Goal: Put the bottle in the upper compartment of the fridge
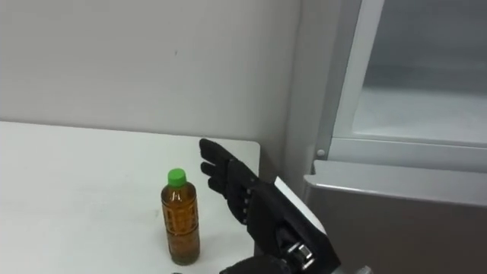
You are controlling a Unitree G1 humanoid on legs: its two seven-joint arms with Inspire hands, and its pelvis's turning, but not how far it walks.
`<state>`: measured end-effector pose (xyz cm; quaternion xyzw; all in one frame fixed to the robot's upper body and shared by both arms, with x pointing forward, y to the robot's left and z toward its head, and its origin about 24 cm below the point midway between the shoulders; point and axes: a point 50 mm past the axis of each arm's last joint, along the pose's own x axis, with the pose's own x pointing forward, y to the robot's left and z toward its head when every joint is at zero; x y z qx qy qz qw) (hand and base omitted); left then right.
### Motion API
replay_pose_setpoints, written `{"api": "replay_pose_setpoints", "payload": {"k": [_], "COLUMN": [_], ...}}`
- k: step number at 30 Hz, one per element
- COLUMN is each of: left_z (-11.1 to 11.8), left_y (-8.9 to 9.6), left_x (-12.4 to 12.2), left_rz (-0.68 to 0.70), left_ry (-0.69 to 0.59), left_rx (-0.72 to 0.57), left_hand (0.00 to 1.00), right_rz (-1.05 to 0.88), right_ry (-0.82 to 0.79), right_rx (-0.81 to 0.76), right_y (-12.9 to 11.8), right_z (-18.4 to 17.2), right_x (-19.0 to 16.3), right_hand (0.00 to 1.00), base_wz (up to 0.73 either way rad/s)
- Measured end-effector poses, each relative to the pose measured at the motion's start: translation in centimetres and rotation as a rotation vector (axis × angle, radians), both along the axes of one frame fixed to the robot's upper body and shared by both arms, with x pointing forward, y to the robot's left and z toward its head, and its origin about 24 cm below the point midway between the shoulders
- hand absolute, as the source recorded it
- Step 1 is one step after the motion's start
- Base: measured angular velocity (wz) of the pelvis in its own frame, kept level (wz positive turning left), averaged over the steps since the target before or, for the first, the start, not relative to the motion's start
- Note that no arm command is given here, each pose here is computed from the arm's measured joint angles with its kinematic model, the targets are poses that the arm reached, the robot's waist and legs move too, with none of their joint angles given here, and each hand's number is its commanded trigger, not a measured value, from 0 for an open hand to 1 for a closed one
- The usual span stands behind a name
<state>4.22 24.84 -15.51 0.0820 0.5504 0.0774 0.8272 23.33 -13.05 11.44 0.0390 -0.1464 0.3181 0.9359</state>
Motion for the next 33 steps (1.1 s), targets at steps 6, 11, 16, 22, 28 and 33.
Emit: {"api": "replay_pose_setpoints", "payload": {"k": [6,11,16,22,28,33], "left_z": [-0.1,-0.1,-0.2,-0.2,-0.3,-0.5], "left_y": [-0.1,-0.1,-0.1,-0.3,-0.5,-1.1], "left_x": [-0.1,-0.2,-0.4,-0.2,-0.7,-1.2], "left_rz": [-0.005,-0.01,-0.044,-0.063,-0.101,-0.121], "left_ry": [0.014,0.03,0.05,0.057,0.09,0.11], "left_rx": [-0.007,-0.005,0.012,0.015,0.017,0.012], "left_hand": [0.0,0.0,0.0,0.0,0.0,0.0], "right_rz": [-0.004,-0.023,-0.039,-0.124,-0.21,-0.306], "right_ry": [0.01,0.048,0.073,0.143,0.166,0.162], "right_rx": [0.016,0.044,0.063,0.061,0.07,0.049], "right_y": [0.2,0.5,1.3,1.1,0.7,0.1], "right_z": [-0.1,-0.7,-0.9,-2.2,-2.5,-2.7], "right_x": [0.0,0.2,0.5,1.4,2.0,2.3], "right_hand": [0.0,0.0,0.0,0.0,0.0,0.0], "base_wz": [0.04,0.07,0.04,0.11,0.08,0.14]}}
